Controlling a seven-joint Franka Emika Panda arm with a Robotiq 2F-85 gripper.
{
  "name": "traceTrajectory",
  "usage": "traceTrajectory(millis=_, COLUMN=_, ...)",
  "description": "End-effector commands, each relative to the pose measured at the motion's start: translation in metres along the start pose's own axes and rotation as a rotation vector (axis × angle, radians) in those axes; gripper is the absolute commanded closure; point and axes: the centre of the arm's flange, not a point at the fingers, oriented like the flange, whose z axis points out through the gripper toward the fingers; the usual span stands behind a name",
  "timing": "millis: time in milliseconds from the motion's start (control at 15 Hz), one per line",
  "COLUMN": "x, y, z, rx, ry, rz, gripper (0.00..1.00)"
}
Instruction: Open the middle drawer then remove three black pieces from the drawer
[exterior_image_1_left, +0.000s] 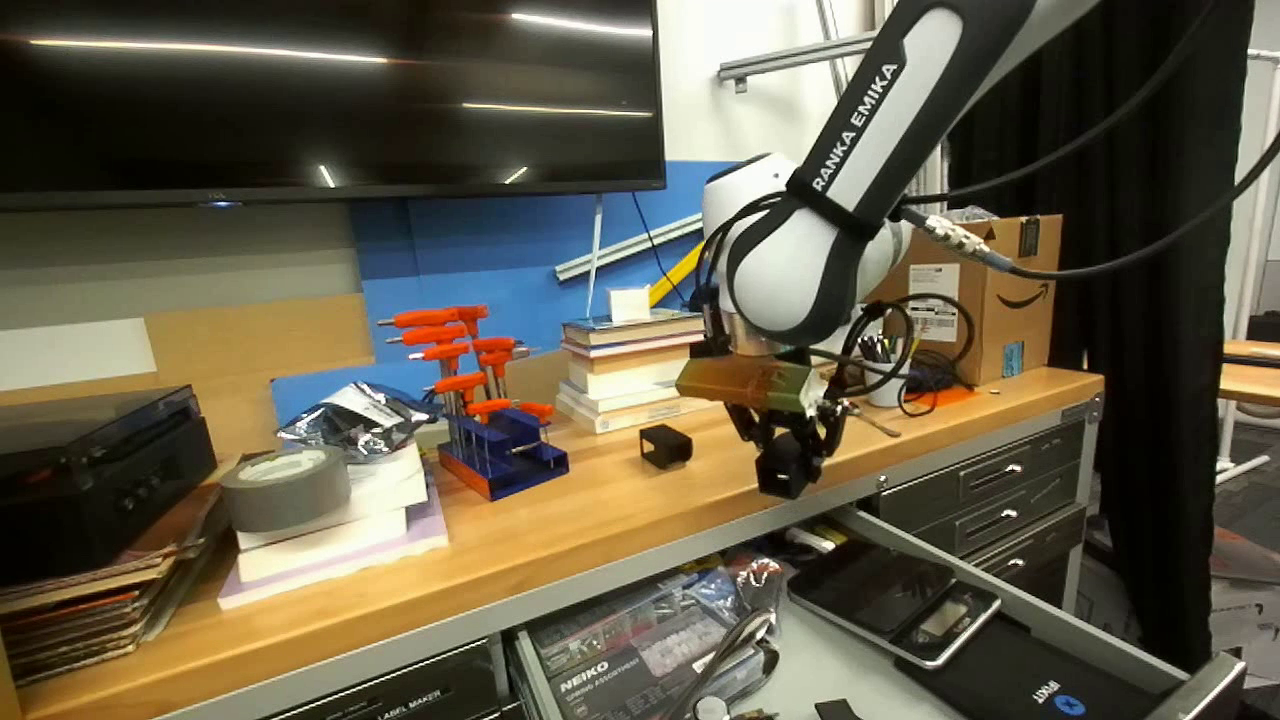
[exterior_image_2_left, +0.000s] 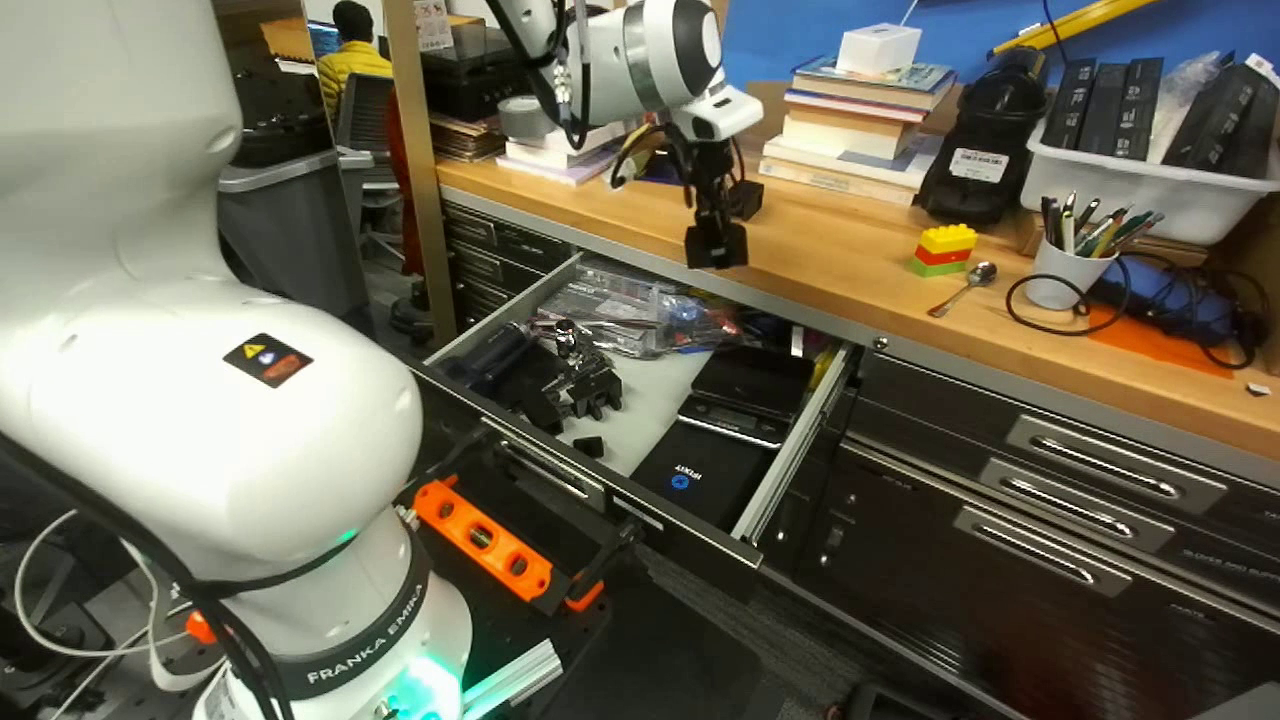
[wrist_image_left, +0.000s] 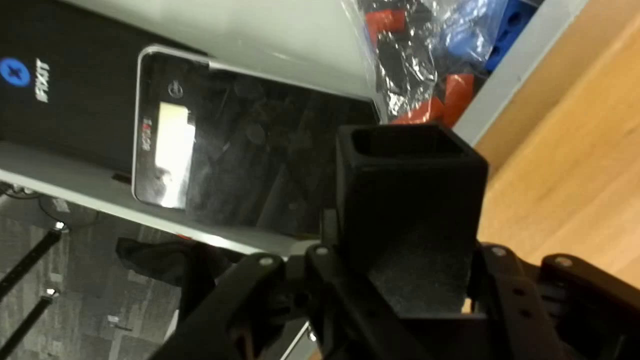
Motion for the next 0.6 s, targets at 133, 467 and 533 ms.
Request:
traceTrajectory(millis=133, x=0.096, y=-0.051, z=0.012, rx=0.048, ry=-0.012, rz=-0.241, gripper=0.75)
traceTrajectory(millis=467, x=0.159, y=-0.091, z=0.047, rx=0.099, ry=-0.044, rz=-0.417, gripper=0.75)
traceTrajectory(millis=533, x=0.171, y=-0.098, z=0.055, rx=0.106, ry=-0.05, rz=-0.444, gripper=0.75)
